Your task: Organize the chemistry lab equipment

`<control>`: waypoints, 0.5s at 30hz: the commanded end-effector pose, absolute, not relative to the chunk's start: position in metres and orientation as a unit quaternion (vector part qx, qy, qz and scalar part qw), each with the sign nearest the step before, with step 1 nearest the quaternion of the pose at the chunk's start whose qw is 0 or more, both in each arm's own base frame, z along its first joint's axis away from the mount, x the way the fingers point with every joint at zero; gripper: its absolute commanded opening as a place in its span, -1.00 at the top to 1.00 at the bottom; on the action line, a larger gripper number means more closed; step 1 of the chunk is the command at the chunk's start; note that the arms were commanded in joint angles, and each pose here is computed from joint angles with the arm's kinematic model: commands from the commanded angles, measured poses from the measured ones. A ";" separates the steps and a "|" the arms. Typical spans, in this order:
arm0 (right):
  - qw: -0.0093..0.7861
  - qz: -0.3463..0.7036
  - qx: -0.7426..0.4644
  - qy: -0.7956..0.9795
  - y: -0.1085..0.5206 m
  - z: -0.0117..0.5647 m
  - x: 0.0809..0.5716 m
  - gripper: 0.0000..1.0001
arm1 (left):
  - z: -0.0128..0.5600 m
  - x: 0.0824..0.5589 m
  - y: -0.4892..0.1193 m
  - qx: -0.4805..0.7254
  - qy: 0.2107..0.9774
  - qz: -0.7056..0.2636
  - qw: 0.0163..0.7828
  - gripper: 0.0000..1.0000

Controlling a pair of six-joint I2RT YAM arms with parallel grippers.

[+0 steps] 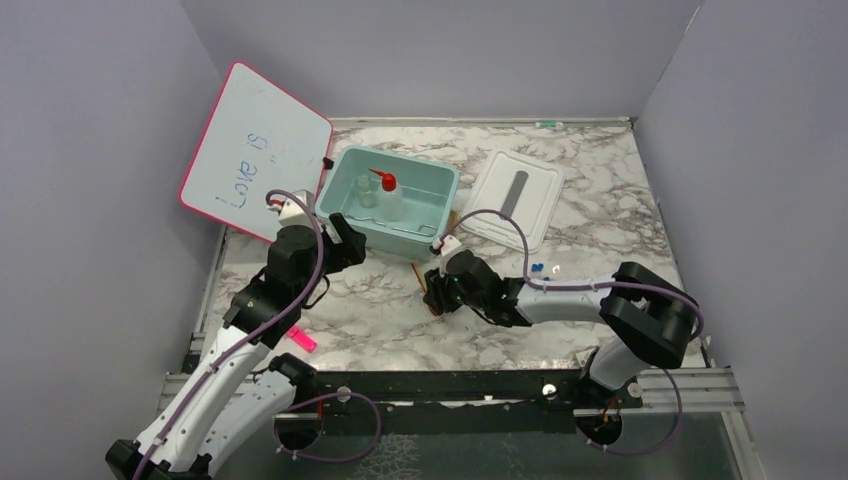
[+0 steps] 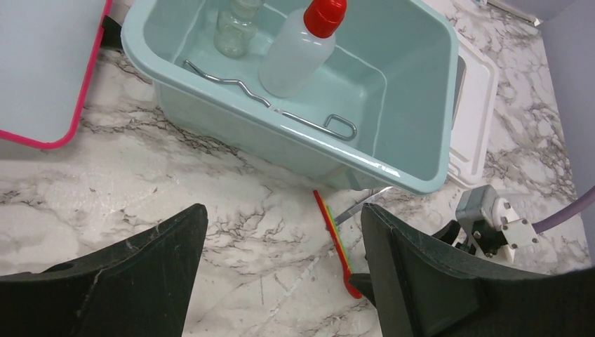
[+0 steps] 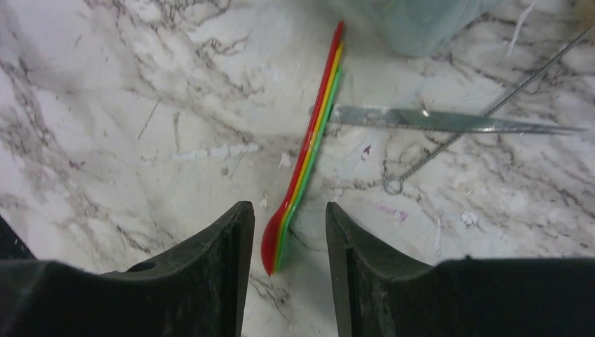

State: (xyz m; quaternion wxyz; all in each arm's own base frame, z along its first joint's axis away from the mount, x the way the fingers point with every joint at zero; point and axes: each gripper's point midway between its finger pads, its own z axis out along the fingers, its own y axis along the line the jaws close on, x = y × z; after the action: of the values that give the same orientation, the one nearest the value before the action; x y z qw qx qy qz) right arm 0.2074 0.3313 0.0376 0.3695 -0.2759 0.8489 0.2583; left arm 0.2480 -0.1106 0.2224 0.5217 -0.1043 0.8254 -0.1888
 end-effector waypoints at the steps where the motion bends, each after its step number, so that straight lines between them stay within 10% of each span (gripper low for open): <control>1: 0.384 0.178 -0.245 0.872 0.327 0.031 0.231 0.07 | 0.228 0.248 -0.103 -0.104 0.819 -0.174 0.536 -0.66; 15: 0.368 0.072 -0.268 0.887 0.338 -0.004 0.223 0.62 | 0.233 0.245 -0.099 -0.104 0.817 -0.168 0.542 -0.66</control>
State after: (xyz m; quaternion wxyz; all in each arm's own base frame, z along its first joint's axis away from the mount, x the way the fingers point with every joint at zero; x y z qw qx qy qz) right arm 0.2334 0.3558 0.0214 0.3943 -0.2569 0.8716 0.1371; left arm 0.2457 -0.1037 0.2231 0.5282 -0.1022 0.8247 -0.1745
